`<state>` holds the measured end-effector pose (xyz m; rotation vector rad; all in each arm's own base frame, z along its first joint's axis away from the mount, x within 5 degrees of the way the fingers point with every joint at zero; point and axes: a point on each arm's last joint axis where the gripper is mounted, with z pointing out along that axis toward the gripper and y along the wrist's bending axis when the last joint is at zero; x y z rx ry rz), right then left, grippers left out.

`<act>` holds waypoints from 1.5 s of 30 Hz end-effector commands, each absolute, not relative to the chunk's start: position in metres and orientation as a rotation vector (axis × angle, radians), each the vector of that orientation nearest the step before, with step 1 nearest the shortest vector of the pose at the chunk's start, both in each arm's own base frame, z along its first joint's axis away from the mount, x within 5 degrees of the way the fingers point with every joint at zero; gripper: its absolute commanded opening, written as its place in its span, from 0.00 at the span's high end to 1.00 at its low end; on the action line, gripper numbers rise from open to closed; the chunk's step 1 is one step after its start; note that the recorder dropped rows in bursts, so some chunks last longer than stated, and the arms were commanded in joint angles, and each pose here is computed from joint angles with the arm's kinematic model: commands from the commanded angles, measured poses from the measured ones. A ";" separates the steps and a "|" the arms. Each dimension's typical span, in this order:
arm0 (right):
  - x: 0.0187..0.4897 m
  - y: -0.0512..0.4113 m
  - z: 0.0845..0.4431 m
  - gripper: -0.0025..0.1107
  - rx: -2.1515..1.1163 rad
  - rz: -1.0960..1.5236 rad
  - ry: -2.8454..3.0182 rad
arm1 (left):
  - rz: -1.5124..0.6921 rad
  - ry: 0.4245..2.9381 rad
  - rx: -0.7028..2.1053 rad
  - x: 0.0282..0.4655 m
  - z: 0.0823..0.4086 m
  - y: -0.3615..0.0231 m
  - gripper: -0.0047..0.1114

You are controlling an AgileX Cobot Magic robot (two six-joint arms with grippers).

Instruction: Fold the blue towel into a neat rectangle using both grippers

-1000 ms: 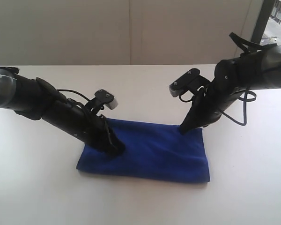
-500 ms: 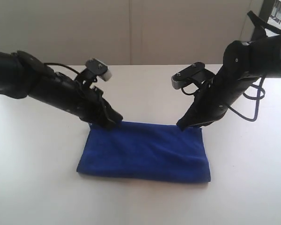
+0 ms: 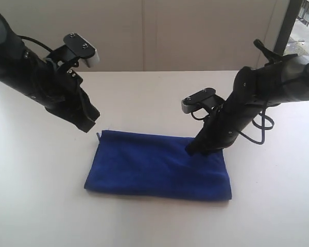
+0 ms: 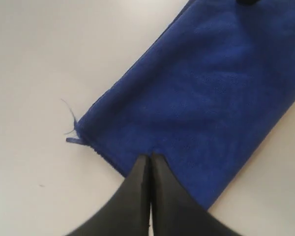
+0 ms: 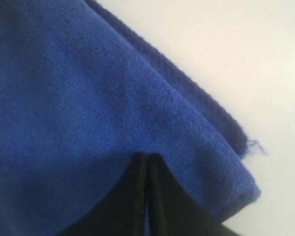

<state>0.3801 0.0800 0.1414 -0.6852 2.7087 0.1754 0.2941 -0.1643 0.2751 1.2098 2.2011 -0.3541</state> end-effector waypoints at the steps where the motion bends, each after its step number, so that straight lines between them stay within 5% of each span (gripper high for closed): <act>1: 0.386 0.077 0.134 0.98 -0.691 0.137 2.673 | -0.340 2.201 1.190 0.284 0.290 -0.158 0.96; 18: 0.393 0.075 0.151 0.98 -0.706 0.053 2.555 | -0.341 2.186 1.147 0.280 0.301 -0.155 0.96; 27: 0.349 0.059 0.285 0.98 -0.546 0.000 2.262 | -0.214 1.926 0.777 0.250 0.389 -0.097 0.96; 31: 0.284 0.031 0.343 0.98 -0.337 -0.015 2.063 | -0.114 1.675 0.533 0.192 0.432 -0.057 0.96; 35: 0.197 0.019 0.337 0.98 -0.189 0.025 1.918 | -0.178 1.605 0.314 0.138 0.384 -0.038 0.96; 38: 0.146 0.014 0.301 0.98 -0.088 0.075 1.840 | -0.240 1.748 0.153 0.120 0.291 -0.029 0.96; 42: 0.120 0.010 0.260 0.98 0.003 0.128 1.824 | -0.297 1.891 -0.078 0.106 0.207 -0.019 0.96; 45: 0.114 0.009 0.221 0.98 0.042 0.133 1.864 | -0.263 1.944 -0.099 0.097 0.177 -0.015 0.96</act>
